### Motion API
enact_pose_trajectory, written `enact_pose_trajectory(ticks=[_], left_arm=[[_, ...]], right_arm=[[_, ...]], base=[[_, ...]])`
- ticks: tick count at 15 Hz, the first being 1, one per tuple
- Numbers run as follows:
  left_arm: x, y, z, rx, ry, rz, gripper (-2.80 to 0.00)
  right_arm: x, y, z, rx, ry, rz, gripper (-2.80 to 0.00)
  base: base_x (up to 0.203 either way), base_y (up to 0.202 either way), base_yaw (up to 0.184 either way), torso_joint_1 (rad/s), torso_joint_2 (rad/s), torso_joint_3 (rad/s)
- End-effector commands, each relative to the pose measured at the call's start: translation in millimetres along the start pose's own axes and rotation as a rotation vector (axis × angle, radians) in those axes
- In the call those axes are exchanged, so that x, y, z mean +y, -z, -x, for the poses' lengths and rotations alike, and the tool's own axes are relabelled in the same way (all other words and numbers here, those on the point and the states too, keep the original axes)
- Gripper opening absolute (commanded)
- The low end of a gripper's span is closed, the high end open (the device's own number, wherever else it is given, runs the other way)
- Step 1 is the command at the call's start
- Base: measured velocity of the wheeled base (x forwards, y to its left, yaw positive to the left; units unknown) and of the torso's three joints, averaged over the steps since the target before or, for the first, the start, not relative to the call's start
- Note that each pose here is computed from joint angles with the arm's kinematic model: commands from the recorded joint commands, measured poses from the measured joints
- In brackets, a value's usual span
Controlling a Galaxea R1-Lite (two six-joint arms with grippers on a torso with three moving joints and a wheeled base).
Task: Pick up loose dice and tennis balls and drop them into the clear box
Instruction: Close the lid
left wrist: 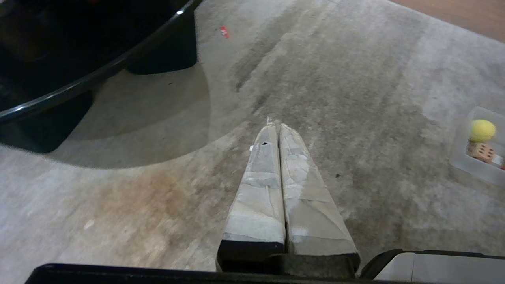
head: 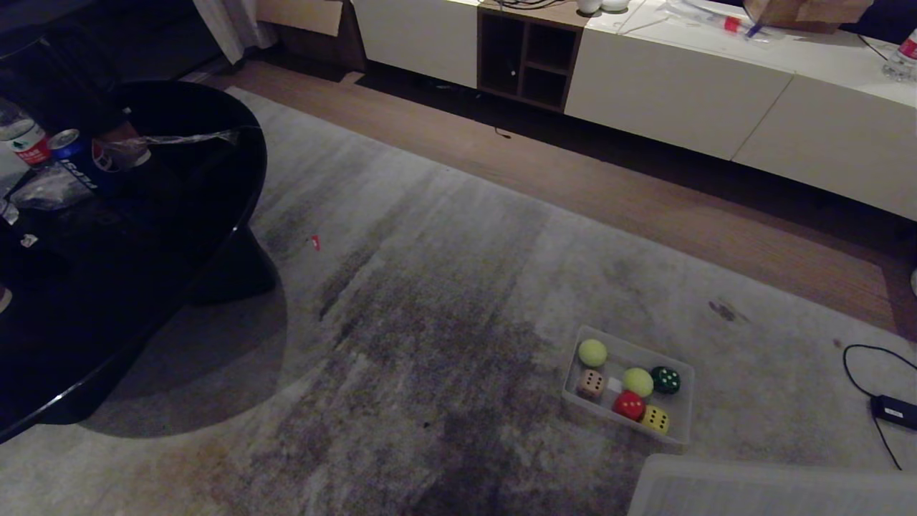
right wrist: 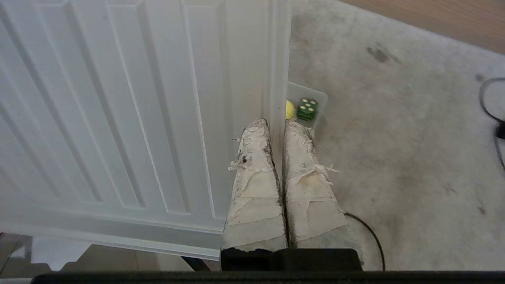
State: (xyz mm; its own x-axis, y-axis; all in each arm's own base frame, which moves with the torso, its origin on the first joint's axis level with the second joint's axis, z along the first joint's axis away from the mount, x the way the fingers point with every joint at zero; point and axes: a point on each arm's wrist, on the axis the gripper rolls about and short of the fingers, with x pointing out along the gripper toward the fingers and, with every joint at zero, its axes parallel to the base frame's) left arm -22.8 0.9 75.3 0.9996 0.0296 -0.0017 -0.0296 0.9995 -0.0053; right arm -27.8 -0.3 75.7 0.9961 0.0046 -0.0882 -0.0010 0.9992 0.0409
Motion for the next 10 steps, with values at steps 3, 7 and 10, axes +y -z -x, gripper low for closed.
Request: enact_pose_trajectory(ticks=[3,7,10], left_arm=[[0.0,0.4,-0.2,0.003,-0.002,0.004,-2.80],[0.0,0.4,-0.2,0.003,-0.001,0.003,-2.80],[0.0,0.4,-0.2,0.003,0.000,-0.002,-2.80]], right_arm=[[0.0,0.0,-0.1,0.002,0.000,0.000,-2.80],[0.0,0.0,0.0,0.001,0.000,0.000,-2.80],[0.0,0.0,0.0,0.001,0.000,0.000,-2.80]], base=[[0.000,0.000,0.000,0.000,0.00,0.000],[0.000,0.000,0.000,0.000,0.00,0.000],[0.000,0.000,0.000,0.000,0.00,0.000]])
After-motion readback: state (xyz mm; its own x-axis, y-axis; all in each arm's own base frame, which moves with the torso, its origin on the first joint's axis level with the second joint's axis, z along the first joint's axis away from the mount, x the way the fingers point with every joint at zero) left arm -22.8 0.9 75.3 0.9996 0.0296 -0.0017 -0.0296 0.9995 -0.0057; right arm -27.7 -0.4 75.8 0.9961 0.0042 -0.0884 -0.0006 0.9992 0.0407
